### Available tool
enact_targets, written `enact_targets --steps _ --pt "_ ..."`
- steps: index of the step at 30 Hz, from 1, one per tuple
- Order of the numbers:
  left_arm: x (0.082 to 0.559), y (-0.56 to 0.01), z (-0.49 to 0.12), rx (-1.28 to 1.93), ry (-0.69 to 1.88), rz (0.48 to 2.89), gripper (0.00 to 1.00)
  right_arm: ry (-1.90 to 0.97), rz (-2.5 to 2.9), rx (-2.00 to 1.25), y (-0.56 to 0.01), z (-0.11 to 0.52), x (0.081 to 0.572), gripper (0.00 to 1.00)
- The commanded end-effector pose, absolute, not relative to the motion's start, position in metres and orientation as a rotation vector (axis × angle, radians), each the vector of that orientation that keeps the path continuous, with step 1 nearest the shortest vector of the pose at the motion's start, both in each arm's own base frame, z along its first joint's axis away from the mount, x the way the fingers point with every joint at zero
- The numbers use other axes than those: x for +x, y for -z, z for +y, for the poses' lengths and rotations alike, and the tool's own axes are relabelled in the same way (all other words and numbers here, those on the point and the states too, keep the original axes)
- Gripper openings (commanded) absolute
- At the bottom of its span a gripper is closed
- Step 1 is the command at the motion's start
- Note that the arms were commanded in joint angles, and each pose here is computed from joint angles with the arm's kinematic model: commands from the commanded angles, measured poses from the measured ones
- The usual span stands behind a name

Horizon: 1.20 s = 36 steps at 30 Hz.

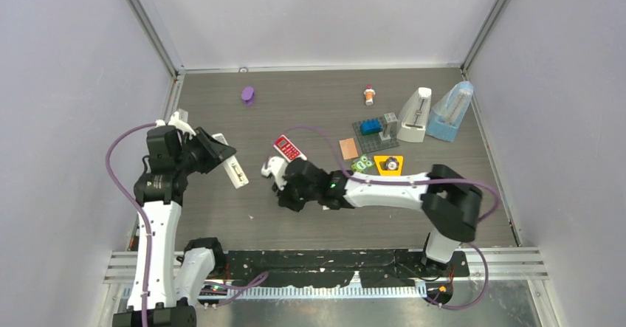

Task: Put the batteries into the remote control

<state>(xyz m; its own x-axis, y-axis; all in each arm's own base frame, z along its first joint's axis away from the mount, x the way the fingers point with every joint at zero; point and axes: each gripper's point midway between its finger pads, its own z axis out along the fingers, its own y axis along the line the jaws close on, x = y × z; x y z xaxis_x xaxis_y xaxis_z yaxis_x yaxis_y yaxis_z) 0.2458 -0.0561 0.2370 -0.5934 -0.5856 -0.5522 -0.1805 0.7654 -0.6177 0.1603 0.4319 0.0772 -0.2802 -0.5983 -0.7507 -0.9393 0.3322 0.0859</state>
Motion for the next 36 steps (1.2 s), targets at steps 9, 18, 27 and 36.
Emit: enact_targets --steps 9,18,27,36 --pt "0.277 -0.32 -0.14 -0.209 1.314 1.683 0.0 -1.043 1.731 -0.591 -0.314 0.383 0.199 0.05" --pt "0.276 -0.367 -0.192 -0.148 1.579 1.517 0.0 -0.965 1.703 -0.333 -0.385 0.362 0.229 0.07" --pt "0.284 -0.386 -0.204 -0.239 1.818 1.42 0.0 -0.898 1.704 -0.288 -0.39 0.358 0.241 0.08" --pt "0.28 -0.383 -0.207 -0.249 1.843 1.421 0.0 -0.905 1.697 -0.295 -0.39 0.372 0.245 0.08"
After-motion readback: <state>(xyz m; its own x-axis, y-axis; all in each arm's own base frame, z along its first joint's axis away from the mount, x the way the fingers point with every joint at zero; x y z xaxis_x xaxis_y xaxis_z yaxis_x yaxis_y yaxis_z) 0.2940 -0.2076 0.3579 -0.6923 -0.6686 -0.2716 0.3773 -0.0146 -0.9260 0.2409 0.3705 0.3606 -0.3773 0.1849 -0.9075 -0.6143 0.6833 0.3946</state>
